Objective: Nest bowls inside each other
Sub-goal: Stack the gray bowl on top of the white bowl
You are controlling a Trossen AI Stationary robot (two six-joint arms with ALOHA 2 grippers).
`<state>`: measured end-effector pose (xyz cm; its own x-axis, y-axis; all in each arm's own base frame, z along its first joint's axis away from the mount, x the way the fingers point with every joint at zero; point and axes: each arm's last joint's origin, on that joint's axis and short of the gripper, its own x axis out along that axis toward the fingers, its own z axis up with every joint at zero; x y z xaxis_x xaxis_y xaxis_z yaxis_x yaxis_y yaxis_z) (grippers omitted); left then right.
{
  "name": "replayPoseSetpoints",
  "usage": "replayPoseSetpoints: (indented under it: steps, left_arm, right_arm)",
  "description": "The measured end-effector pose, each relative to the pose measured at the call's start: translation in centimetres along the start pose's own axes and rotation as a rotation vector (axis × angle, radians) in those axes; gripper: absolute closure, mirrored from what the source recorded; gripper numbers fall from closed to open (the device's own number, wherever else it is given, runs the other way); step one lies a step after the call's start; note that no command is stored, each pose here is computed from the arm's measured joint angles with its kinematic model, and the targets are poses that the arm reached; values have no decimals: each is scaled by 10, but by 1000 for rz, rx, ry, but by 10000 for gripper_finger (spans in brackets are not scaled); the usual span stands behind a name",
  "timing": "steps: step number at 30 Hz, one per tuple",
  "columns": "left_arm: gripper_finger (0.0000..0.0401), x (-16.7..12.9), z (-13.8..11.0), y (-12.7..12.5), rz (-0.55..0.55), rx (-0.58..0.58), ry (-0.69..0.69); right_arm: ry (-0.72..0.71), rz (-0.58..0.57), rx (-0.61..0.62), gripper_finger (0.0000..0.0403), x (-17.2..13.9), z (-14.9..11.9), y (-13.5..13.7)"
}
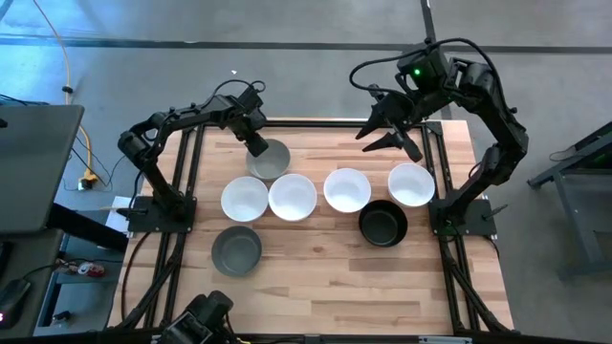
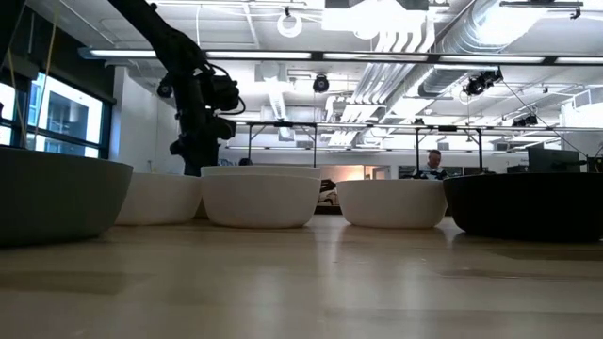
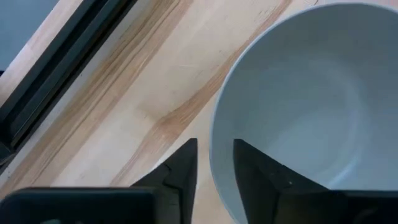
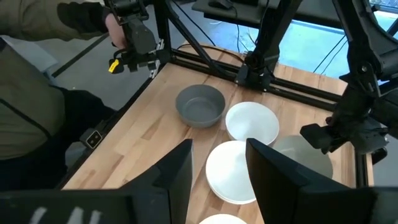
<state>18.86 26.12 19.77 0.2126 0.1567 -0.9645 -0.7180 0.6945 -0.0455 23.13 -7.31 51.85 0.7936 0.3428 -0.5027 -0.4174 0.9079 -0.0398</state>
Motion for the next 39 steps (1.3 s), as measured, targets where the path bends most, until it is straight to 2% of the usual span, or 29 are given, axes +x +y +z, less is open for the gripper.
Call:
replayPoseSetpoints:
  steps: [3, 9, 16, 20, 27, 33, 39]
  left_arm:
    - [291, 0, 0, 0, 0, 0, 0]
    - [288, 0, 0, 0, 0, 0, 1]
    - [288, 21, 1, 2, -16, -5, 62]
    - [291, 25, 4, 2, -13, -3, 40]
    - [332, 19, 9, 3, -10, 6, 13]
    - [390, 18, 11, 3, -8, 17, 4]
    - [398, 18, 11, 3, -6, 15, 4]
  right_arm:
    - [1, 1, 1, 261, 0, 0, 0]
    - [1, 1, 1, 261, 0, 0, 0]
    - [5, 4, 12, 273, 0, -1, 0]
    - [11, 7, 18, 283, 0, -1, 1]
    - [11, 7, -1, 291, 0, -1, 1]
    - [11, 7, -1, 291, 0, -1, 1]
    - [11, 6, -1, 291, 0, -1, 1]
